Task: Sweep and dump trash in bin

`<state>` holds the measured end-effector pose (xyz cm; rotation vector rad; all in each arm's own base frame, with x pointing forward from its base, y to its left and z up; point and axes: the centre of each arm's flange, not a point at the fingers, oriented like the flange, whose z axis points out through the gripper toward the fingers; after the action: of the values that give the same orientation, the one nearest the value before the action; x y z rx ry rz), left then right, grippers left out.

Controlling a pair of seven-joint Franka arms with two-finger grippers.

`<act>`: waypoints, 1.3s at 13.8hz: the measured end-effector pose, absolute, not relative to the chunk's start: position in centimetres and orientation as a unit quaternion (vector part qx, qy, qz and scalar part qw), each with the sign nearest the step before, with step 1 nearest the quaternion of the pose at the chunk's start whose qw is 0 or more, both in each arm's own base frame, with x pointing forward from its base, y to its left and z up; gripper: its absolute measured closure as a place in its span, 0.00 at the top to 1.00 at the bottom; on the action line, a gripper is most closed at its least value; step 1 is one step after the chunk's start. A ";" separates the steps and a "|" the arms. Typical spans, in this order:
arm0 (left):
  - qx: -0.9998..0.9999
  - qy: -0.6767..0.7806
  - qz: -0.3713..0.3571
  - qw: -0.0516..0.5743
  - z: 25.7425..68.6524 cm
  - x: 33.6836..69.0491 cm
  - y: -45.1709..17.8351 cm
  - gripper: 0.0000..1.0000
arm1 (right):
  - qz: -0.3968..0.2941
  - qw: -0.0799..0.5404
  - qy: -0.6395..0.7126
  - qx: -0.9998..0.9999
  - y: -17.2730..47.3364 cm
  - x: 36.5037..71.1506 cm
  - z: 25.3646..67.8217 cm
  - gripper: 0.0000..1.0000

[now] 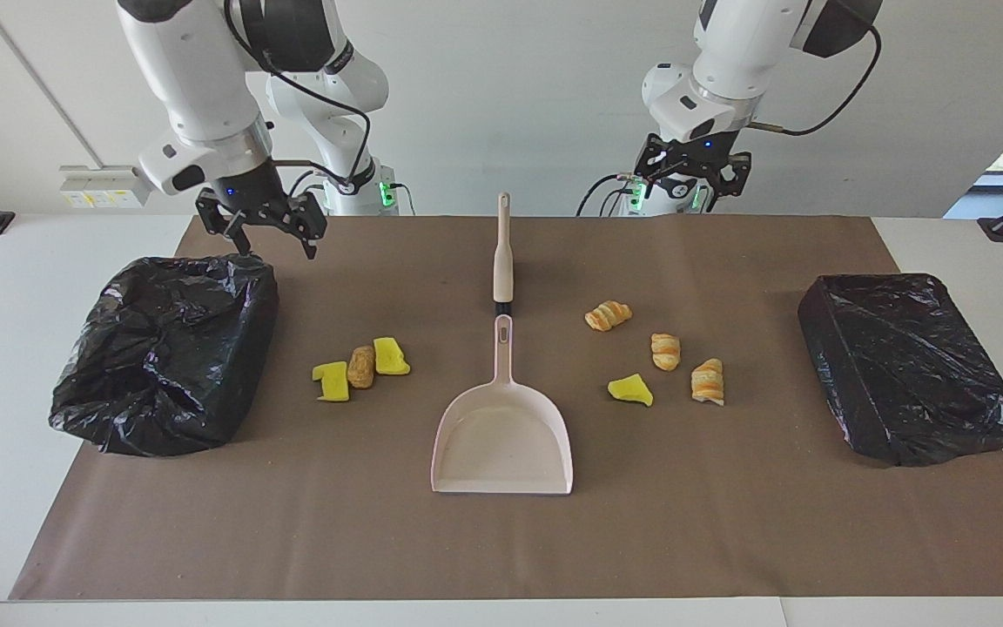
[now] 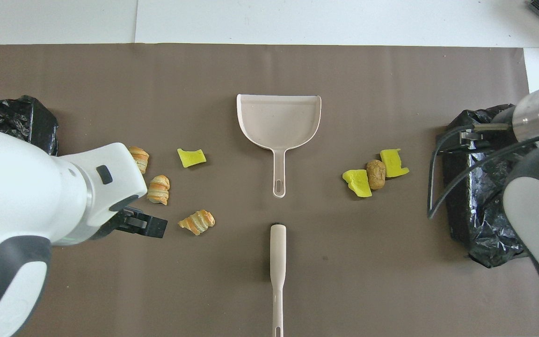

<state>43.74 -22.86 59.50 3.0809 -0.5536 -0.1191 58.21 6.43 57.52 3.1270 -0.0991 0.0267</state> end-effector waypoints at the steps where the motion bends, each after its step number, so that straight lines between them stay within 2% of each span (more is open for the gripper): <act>1: 0.982 -0.184 -0.041 0.003 58.2 42.7 -24.1 1.00 | 0.005 0.005 -0.031 0.999 7.0 59.7 55.1 1.00; 5: 0.981 -0.188 -0.044 -0.002 54.7 38.9 -27.7 1.00 | -0.012 -0.032 -0.071 0.997 9.9 64.1 46.5 1.00; 8: 0.982 -0.183 -0.038 -0.003 52.7 35.5 -30.8 1.00 | -0.004 -0.039 -0.084 0.996 16.2 65.3 41.8 1.00; 13: 0.987 -0.158 -0.030 -0.006 46.3 28.4 -37.0 1.00 | 0.005 -0.046 -0.064 0.997 27.7 62.6 40.9 1.00; 18: 0.994 -0.112 -0.008 0.013 39.9 22.2 -42.5 1.00 | -0.002 -0.032 -0.033 0.999 31.0 61.3 38.8 1.00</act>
<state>22.17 -42.54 39.88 3.0961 -0.3493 -0.0250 61.33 31.03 38.79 3.2039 -0.1050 -0.0062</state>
